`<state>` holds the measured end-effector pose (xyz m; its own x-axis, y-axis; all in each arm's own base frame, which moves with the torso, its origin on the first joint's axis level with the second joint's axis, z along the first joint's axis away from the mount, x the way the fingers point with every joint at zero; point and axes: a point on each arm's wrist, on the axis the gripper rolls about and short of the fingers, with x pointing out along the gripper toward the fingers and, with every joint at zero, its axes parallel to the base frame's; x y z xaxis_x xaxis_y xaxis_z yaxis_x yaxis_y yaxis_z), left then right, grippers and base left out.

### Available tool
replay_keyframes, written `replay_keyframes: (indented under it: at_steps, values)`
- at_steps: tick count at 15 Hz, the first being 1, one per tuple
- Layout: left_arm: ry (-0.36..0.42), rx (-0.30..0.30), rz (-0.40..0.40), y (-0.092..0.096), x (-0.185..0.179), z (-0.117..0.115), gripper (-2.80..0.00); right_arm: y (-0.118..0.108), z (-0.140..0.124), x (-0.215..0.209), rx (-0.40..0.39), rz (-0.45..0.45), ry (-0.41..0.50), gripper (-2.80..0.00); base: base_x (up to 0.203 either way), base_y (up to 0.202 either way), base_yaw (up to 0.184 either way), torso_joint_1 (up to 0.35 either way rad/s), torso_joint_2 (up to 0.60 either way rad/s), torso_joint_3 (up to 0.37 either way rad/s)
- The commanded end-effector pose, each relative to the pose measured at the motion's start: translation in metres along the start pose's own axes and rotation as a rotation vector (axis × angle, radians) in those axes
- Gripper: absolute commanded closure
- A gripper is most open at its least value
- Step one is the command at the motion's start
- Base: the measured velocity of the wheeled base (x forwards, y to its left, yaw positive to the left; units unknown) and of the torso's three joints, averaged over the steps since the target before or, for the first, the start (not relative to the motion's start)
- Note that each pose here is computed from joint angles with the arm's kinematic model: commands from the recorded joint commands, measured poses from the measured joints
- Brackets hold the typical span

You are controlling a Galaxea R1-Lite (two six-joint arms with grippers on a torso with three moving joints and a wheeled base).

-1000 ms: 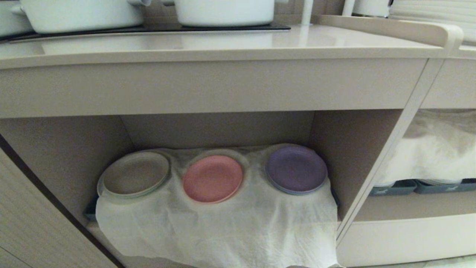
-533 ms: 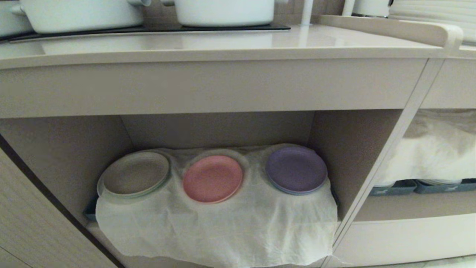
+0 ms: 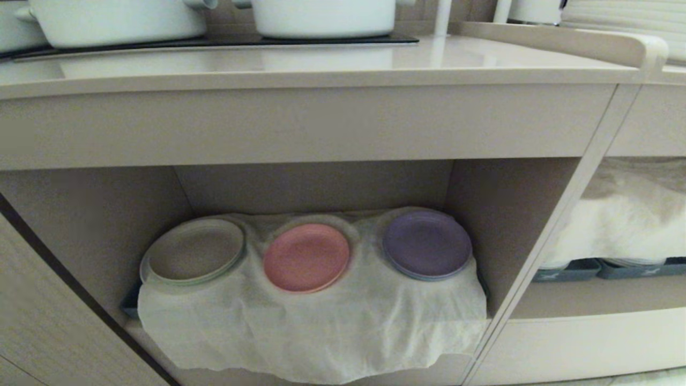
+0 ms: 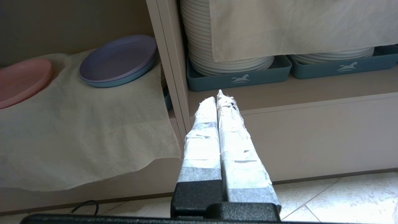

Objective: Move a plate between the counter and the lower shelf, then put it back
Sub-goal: Pick up the plate in the cupboard

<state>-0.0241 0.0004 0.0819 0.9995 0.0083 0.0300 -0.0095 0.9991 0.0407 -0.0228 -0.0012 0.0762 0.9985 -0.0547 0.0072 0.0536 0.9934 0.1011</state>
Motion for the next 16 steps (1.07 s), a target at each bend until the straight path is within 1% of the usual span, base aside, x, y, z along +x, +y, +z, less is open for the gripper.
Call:
replay_keyframes:
  at_steps: [1, 16]
  values:
    - [0.029, -0.007, 0.000, -0.0003, 0.0012, -0.0061, 0.00, 0.0000, 0.0000, 0.0000, 0.000, 0.000, 0.000, 0.00, 0.000, 0.000, 0.000, 0.000, 0.00, 0.000]
    - [0.031, -0.016, -0.006, -0.0004, 0.0012, -0.0064, 0.00, 0.0000, 0.0000, 0.0000, 0.000, 0.000, 0.000, 0.00, 0.000, 0.000, 0.000, 0.000, 0.00, 0.000]
